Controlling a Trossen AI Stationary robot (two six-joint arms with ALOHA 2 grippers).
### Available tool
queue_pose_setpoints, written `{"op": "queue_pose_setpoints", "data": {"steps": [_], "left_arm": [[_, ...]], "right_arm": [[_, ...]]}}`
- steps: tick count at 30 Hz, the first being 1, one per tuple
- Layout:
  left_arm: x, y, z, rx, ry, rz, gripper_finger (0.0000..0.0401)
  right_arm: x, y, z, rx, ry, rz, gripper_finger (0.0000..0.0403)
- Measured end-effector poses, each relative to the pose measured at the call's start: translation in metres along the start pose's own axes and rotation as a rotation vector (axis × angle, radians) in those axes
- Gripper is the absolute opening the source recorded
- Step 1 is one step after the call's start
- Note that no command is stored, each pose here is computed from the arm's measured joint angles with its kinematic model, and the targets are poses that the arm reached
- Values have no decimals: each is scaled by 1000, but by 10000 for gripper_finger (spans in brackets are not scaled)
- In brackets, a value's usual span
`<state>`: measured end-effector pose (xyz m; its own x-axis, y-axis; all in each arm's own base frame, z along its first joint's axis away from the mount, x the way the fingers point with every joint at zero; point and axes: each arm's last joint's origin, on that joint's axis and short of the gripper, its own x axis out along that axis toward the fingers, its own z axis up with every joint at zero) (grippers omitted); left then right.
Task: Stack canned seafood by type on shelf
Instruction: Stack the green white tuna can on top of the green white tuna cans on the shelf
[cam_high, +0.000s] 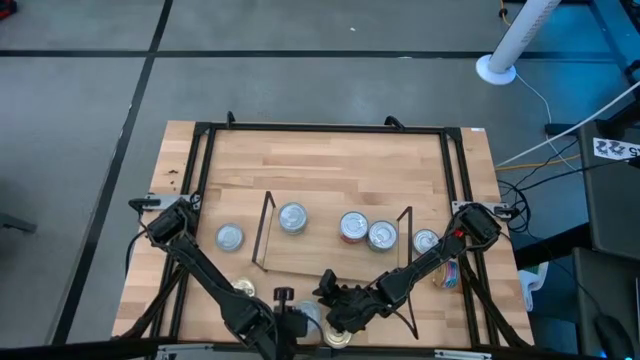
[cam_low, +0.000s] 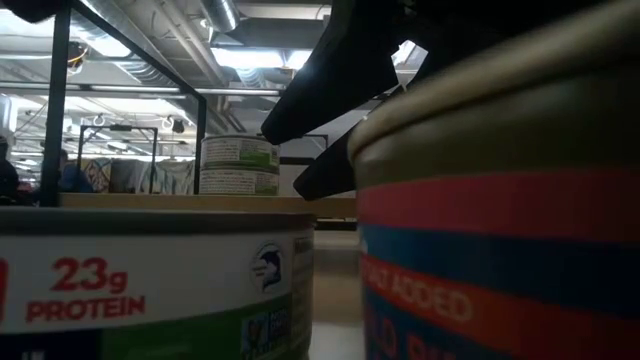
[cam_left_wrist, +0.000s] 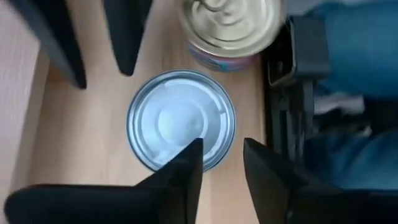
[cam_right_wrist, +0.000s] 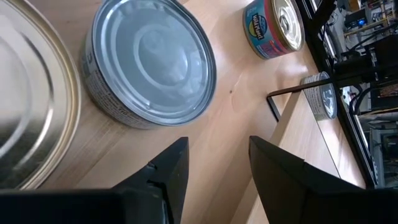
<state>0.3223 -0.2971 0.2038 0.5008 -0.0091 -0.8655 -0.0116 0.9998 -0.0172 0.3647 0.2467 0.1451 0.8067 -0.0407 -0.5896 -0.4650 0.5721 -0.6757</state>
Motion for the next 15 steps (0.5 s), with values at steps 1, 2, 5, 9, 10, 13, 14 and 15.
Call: {"op": "queue_pose_setpoints", "data": {"steps": [1,2,5,9,10,13,14,15], "left_arm": [[0,-1,0,40,0,-1,114],[-1,-1,-1,75,0,-2,117],[-1,-2,-2,131,1,-2,119],[2,-2,-2,164,4,1,113],[4,-3,-3,170,8,4,112],[17,-5,-9,188,41,13,108],[20,-5,-11,193,48,19,107],[23,-6,-12,196,52,22,106]], "right_arm": [[0,0,0,0,0,0,168],[0,0,0,0,0,0,168],[0,0,0,0,0,0,168],[0,0,0,-1,0,0,168],[0,0,0,-1,0,0,168],[0,0,0,-1,0,0,168],[0,0,0,-1,0,0,168],[0,0,0,-1,0,0,168]]}}
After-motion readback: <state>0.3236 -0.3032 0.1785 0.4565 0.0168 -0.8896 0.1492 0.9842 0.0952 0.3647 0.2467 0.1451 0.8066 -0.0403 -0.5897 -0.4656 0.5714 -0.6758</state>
